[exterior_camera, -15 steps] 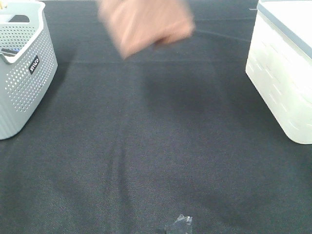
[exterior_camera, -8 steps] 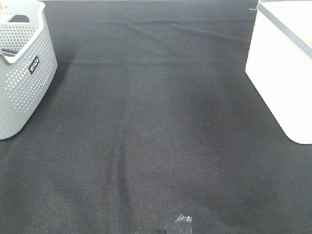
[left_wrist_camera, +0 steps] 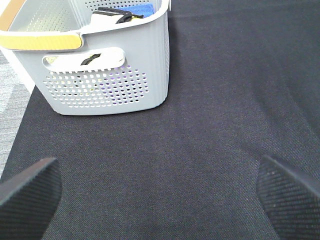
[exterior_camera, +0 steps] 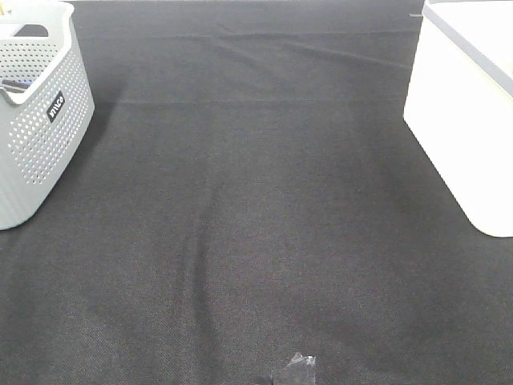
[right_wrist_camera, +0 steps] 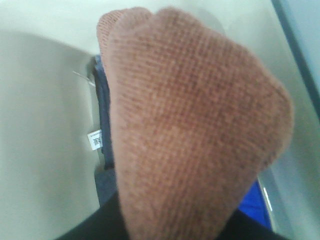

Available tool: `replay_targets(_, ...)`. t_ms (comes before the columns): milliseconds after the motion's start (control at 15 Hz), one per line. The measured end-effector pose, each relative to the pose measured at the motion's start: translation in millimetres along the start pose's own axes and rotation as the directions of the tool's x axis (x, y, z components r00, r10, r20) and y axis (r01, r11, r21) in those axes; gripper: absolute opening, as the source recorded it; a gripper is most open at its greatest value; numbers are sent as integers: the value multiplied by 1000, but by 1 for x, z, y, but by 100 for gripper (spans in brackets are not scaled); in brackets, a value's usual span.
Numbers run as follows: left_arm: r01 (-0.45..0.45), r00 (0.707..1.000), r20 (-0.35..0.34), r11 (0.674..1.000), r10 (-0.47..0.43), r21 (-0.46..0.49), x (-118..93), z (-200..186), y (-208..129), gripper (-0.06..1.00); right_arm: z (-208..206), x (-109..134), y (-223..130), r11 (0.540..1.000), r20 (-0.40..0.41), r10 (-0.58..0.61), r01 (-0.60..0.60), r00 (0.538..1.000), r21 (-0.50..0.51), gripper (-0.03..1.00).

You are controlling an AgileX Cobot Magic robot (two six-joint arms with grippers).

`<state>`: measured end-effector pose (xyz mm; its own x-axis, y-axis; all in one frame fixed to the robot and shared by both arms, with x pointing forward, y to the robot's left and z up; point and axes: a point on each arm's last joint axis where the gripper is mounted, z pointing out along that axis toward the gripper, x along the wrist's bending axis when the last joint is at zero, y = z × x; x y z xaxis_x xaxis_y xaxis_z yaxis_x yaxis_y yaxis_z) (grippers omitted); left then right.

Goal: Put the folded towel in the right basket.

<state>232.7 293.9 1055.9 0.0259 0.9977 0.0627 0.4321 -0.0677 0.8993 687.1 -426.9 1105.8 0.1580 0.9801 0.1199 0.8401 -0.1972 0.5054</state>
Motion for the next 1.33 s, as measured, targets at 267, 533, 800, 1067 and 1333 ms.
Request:
replay_targets(267,0,1000,0,1000,0,0,0,0,0,99,13,-3,0,1000,6,13,-13,1000,3,39)
replay_targets(533,0,1000,0,1000,0,0,0,0,0,99,13,-5,-1,1000,31,2,-2,1000,17,93)
replay_targets(800,0,1000,-1,1000,0,0,0,0,0,99,-4,13,0,999,54,-36,36,998,-1,97)
replay_targets(1067,0,1000,-1,1000,0,0,0,0,0,99,-69,88,-8,975,69,-194,200,979,-100,97)
replay_targets(1333,0,1000,-1,1000,0,0,0,0,0,99,-152,85,-88,978,128,-175,187,976,-90,97)
